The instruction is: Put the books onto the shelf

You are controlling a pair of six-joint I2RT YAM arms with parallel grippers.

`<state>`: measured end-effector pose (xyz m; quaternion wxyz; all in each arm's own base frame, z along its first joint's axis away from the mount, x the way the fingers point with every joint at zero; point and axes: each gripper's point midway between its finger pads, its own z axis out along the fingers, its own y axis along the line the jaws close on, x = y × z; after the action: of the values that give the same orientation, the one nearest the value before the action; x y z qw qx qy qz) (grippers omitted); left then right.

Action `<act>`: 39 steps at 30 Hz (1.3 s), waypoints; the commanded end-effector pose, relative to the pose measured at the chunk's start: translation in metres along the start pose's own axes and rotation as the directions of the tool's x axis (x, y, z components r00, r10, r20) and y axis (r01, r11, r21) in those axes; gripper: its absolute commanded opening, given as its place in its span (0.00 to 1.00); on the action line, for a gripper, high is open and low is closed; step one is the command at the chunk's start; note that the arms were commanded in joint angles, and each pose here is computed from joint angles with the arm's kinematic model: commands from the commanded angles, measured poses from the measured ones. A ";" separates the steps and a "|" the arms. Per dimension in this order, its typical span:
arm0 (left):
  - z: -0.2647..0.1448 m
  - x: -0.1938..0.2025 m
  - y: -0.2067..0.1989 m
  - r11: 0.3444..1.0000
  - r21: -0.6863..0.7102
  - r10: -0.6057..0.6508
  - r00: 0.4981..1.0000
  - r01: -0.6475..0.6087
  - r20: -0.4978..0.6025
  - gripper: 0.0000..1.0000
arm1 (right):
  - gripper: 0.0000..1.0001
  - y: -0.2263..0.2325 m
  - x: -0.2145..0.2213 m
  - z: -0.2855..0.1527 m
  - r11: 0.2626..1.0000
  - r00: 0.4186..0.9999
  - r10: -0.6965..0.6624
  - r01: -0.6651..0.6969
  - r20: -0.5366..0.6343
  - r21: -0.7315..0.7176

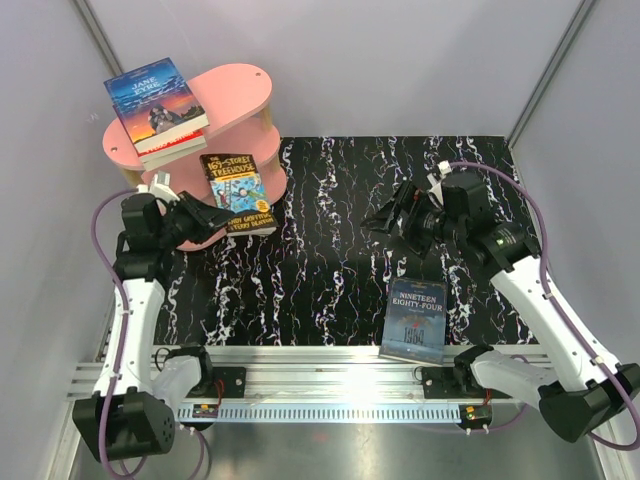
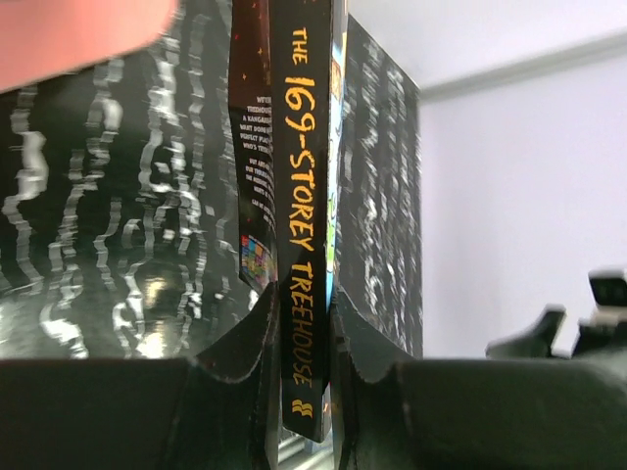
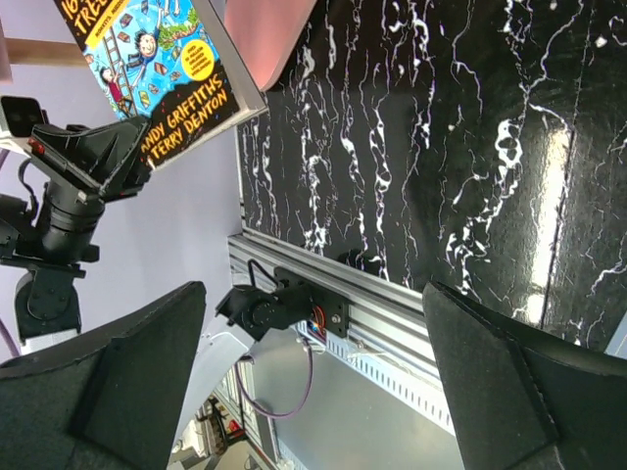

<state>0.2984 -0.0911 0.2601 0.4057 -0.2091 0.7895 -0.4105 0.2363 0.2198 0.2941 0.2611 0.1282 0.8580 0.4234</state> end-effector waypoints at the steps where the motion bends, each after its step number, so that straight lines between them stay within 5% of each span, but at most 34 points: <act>1: -0.008 -0.028 -0.011 0.998 0.013 0.065 0.992 -0.066 0.111 0.00 | 1.00 0.007 0.001 -0.013 0.999 0.999 -0.028 0.028 0.019 -0.034; 9: -0.013 -0.075 0.002 0.994 -0.015 -0.101 0.938 0.113 0.331 0.00 | 1.00 -0.006 0.011 -0.005 1.000 1.000 -0.007 0.007 -0.024 -0.013; 12: -0.023 -0.091 0.017 0.965 -0.023 -0.221 0.852 0.263 0.475 0.00 | 1.00 -0.008 0.014 -0.002 1.000 0.999 -0.005 0.004 -0.044 -0.011; 16: -0.029 -0.102 0.045 0.861 0.059 -0.426 0.654 0.505 0.625 0.00 | 1.00 -0.013 0.018 0.000 1.000 0.998 -0.006 0.006 -0.059 0.005; 21: -0.011 -0.099 0.045 0.795 0.103 -0.494 0.540 0.598 0.681 0.02 | 1.00 -0.021 0.022 0.001 1.000 0.997 -0.005 0.006 -0.071 0.023; 27: 0.021 -0.091 0.033 0.718 0.081 -0.509 0.442 0.691 0.739 0.31 | 1.00 -0.023 0.022 0.001 1.000 0.998 -0.002 0.004 -0.070 0.031; 28: 0.023 -0.093 0.030 0.687 0.117 -0.530 0.385 0.717 0.755 0.44 | 1.00 -0.023 0.021 0.001 0.999 0.998 -0.004 0.006 -0.067 0.033; 31: 0.039 -0.098 0.025 0.653 0.136 -0.548 0.340 0.745 0.764 0.50 | 1.00 -0.024 0.021 -0.002 0.999 0.998 -0.010 0.013 -0.063 0.041; 39: 0.082 -0.103 0.015 0.625 0.148 -0.575 0.323 0.767 0.752 0.77 | 1.00 -0.032 0.024 -0.009 0.996 0.998 -0.020 0.025 -0.059 0.084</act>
<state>0.4089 -0.0590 0.2396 0.4258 -0.7039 0.4884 -0.2912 0.2128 0.2111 0.2559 0.2130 0.1249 0.8858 0.3930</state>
